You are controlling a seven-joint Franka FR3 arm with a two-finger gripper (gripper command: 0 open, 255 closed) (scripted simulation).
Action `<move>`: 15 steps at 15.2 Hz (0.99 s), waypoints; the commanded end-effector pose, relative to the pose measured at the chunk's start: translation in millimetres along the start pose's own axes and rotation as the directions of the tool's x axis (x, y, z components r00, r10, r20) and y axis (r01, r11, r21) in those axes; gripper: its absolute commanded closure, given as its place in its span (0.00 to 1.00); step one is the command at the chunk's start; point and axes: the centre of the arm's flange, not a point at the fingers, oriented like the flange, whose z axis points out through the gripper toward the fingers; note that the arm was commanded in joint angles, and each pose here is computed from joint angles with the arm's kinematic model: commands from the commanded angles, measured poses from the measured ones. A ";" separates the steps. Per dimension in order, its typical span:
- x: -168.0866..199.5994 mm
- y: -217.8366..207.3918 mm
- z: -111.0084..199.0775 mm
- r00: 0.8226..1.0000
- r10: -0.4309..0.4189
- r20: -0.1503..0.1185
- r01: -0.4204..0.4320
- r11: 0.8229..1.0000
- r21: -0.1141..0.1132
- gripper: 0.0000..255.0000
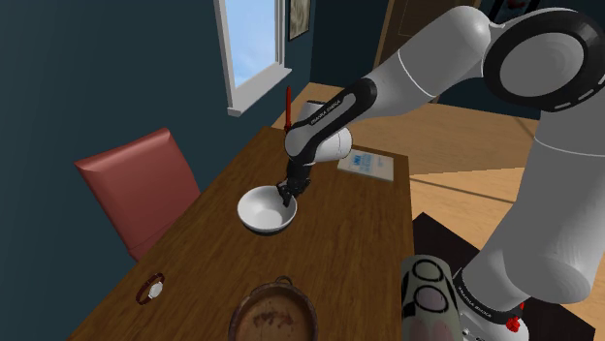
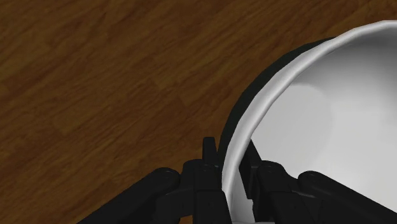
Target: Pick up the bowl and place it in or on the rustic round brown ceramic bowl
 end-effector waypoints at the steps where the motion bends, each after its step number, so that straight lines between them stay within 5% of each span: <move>1: 0.0 -0.1 0.1 1.000 0.000 0.000 0.000 1.000 0.000 1.00; 7: 0.0 -0.1 0.1 1.000 0.000 0.000 0.000 1.000 0.000 1.00; 15: 0.0 -11.4 -40.6 1.000 0.000 0.000 0.000 1.000 0.000 1.00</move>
